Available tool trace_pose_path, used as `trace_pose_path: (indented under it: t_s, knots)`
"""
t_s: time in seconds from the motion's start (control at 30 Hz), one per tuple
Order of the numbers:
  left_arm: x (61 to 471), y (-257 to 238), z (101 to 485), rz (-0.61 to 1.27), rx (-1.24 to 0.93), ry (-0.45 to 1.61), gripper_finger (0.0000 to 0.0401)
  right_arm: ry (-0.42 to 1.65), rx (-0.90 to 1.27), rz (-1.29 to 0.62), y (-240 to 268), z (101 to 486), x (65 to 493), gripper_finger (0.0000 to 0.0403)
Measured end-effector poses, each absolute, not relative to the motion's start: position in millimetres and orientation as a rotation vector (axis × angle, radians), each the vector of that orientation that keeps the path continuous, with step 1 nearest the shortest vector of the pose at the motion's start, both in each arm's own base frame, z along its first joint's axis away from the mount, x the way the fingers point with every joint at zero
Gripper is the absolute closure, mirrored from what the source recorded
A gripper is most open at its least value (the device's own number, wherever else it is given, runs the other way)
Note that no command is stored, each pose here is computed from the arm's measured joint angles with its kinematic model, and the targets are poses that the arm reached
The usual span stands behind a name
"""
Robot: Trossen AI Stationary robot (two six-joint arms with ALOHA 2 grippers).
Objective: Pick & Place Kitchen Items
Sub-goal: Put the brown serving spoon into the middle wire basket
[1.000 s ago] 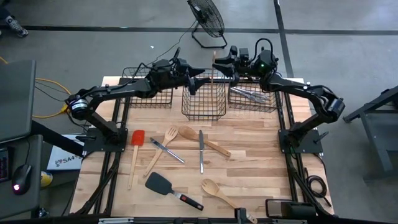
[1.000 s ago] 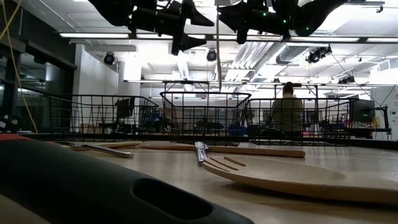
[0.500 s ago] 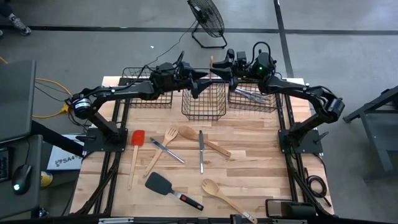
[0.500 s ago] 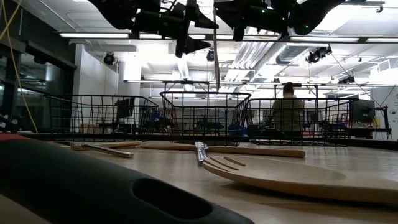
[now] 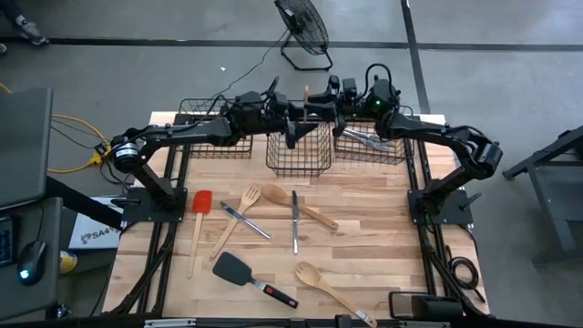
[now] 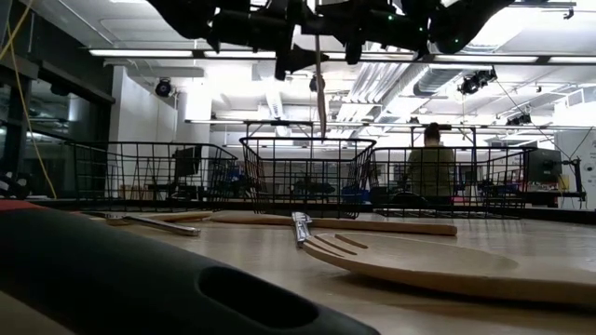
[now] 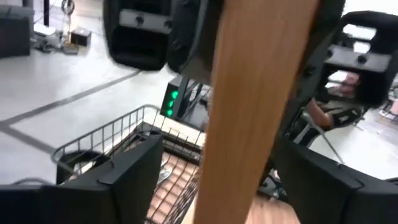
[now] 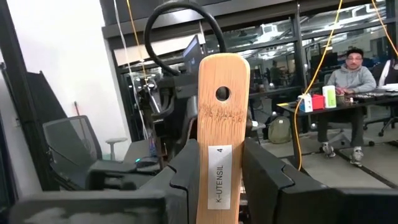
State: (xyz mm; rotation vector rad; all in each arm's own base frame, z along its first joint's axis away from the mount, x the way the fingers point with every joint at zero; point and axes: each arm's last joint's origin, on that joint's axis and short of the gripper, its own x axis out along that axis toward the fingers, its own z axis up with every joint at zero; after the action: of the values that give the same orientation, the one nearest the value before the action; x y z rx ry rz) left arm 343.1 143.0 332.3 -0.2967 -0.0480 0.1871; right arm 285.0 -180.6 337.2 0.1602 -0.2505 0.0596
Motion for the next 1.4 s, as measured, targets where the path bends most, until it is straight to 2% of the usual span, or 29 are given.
trace_pose_path:
  t_s: [0.17, 0.43, 0.47, 0.77, 0.83, 0.97, 1.07, 1.2, 1.4]
  knots:
    - [341, 142, 332, 0.188, -0.315, -0.015, 0.0172, -0.252, 0.16, 0.05, -182, 337, 284, 0.0321]
    - [341, 142, 330, 0.19, -0.31, 0.006, 0.0305, -0.248, 0.17, 0.047, -183, 337, 283, 0.0321]
    - [341, 142, 329, 0.193, -0.308, 0.008, 0.0313, -0.245, 0.178, 0.05, -184, 336, 284, 0.0321]
    - [341, 142, 328, 0.194, -0.279, 0.02, 0.0311, -0.217, 0.17, 0.097, -182, 335, 284, 0.0317]
    - [341, 142, 328, 0.2, -0.281, 0.022, 0.0311, -0.216, 0.191, 0.099, -184, 336, 282, 0.028]
    - [340, 144, 326, 0.283, -0.268, 0.035, 0.0311, -0.213, 0.284, 0.098, -193, 338, 272, 0.0181]
    - [339, 146, 324, 0.354, -0.269, 0.051, 0.0311, -0.213, 0.337, 0.093, -203, 342, 261, 0.0133]
    - [338, 149, 324, 0.449, -0.282, 0.117, 0.0311, -0.193, 0.394, 0.115, -216, 343, 247, 0.0108]
    - [333, 164, 344, 0.568, -0.291, 0.295, 0.0311, -0.157, 0.465, 0.146, -230, 342, 231, 0.0114]
